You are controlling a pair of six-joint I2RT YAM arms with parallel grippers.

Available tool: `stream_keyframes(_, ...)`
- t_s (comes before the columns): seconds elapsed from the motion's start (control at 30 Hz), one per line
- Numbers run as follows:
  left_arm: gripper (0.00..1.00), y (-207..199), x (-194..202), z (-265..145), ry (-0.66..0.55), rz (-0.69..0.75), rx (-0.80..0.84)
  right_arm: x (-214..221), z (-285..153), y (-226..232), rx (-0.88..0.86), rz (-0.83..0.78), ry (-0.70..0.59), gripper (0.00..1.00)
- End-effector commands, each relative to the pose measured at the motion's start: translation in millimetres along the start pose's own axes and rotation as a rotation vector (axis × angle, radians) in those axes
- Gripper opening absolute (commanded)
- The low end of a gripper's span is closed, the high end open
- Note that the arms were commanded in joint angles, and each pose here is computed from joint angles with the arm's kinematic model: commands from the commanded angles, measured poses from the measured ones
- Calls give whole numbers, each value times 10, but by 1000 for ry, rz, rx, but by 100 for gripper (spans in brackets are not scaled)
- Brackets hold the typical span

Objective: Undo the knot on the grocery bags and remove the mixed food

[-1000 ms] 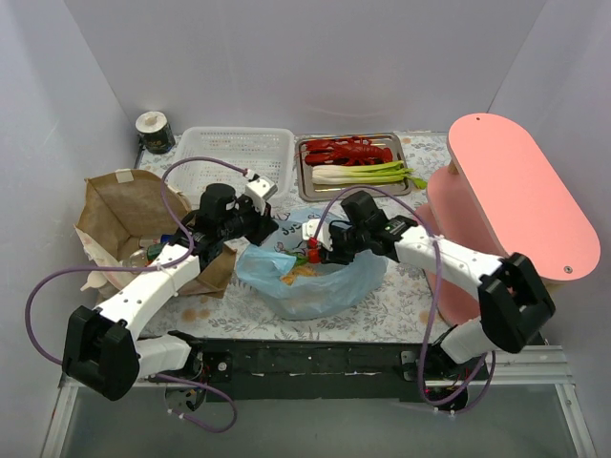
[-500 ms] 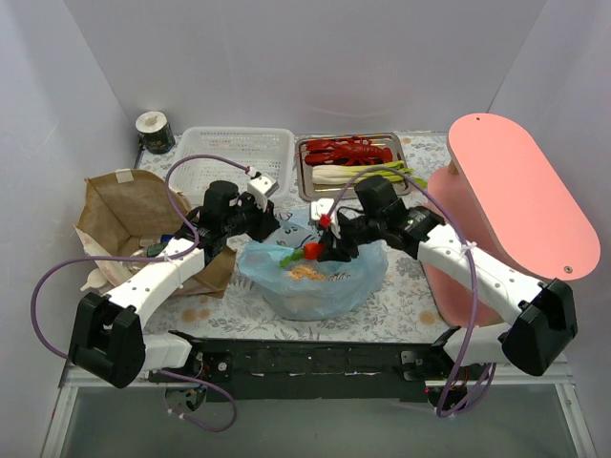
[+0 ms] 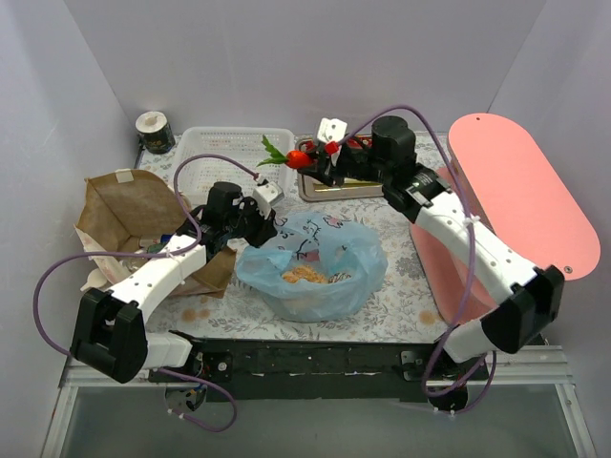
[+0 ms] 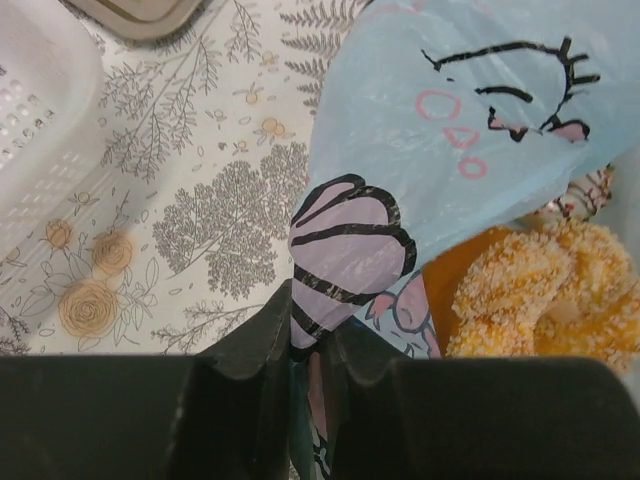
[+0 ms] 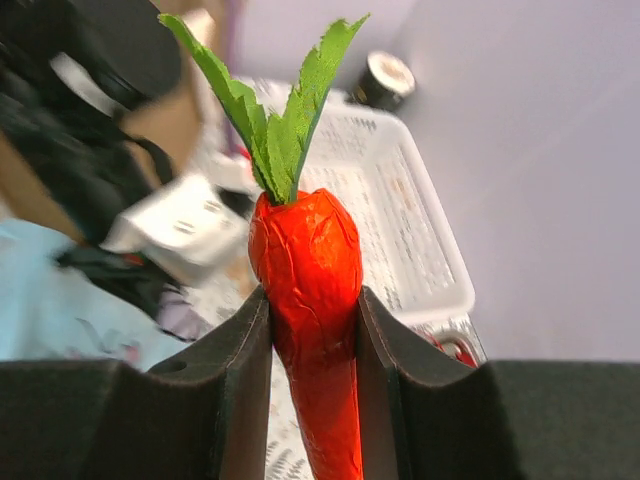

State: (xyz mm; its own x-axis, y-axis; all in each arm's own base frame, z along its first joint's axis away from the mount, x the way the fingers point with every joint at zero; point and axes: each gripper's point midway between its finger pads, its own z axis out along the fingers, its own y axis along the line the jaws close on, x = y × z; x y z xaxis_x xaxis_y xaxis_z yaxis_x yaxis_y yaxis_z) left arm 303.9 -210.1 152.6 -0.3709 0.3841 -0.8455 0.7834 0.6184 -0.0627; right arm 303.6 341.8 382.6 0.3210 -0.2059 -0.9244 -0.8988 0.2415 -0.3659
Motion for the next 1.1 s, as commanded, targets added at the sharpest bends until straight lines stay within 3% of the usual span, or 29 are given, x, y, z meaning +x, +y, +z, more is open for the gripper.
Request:
stream_keyframes(0.0,12,-26,79,-110,59,120,31,722,95,-705,186,-95,89,1)
stream_keyframes(0.17,12,26,70,-112,93,107,10,1385,-8,-1284,294,-18,186,1)
stream_keyframes(0.33,17,0,118,-46,115,89,44,2154,-35,-1210,178,-22,359,1)
stream_keyframes(0.43,14,4,126,18,133,60,57,2532,-163,-1146,97,-4,436,1)
stream_keyframes(0.57,13,-10,92,61,132,44,77,2826,-330,-1113,25,19,505,1)
stream_keyframes(0.83,14,50,128,165,157,19,68,3303,-464,-1151,-119,-215,636,1)
stream_keyframes(1.07,14,87,121,237,157,22,69,3508,-502,-1084,-175,-260,663,1)
